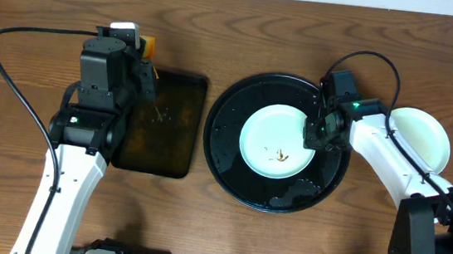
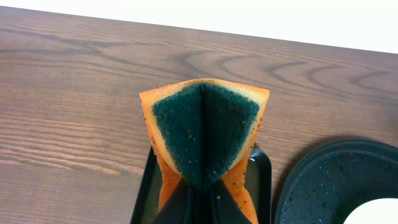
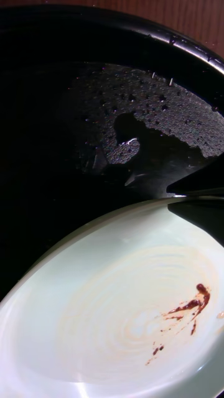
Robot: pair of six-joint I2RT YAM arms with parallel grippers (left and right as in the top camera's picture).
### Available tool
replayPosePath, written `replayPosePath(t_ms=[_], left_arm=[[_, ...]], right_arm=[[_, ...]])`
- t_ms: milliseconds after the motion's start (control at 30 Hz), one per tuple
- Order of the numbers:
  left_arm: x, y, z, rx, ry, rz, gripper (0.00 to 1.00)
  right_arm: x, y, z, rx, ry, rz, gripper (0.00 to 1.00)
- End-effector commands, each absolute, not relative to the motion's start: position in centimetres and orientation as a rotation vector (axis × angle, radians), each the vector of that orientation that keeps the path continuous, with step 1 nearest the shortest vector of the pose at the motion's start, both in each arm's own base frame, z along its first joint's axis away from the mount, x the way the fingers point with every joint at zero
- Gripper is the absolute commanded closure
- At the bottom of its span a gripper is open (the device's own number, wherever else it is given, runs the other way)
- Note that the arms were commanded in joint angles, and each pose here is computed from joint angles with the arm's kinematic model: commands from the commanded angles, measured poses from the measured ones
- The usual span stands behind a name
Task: Clean dirty plates on tray and stack at the side
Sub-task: 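Lift the sponge from the black tray with the left gripper, then scrub the pale-green plate with the sponge in the left gripper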
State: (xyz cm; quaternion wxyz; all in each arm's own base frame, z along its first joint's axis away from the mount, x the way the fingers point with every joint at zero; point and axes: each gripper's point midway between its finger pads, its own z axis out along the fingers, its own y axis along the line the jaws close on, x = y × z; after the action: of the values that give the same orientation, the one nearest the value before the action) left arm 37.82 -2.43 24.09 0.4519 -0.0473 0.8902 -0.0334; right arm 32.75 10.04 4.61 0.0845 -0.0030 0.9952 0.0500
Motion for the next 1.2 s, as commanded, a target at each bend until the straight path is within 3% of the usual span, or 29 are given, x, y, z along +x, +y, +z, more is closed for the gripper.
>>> replayPosePath(t_ms=[0,300,700,1167], left_arm=[[37.8,-2.2,25.1,-0.109,2.171,-0.065,0.93],[37.4,-2.3,23.2,-0.107,2.245,-0.066,0.92],[33.5,-2.8,9.1,-0.347,2.797,-0.081,0.93],[34.2,-10.8,12.7,-0.159,2.748,-0.748,0.93]], right_arm=[[32.6,10.3,4.7,-0.030,2.963,0.137,0.99],[32.6,10.3,4.7,-0.030,2.963,0.138,0.99],[32.4,10.4,4.6,-0.036,2.972,0.136,0.99],[31.7,11.0,4.6,-0.042,3.000,0.194,0.99]])
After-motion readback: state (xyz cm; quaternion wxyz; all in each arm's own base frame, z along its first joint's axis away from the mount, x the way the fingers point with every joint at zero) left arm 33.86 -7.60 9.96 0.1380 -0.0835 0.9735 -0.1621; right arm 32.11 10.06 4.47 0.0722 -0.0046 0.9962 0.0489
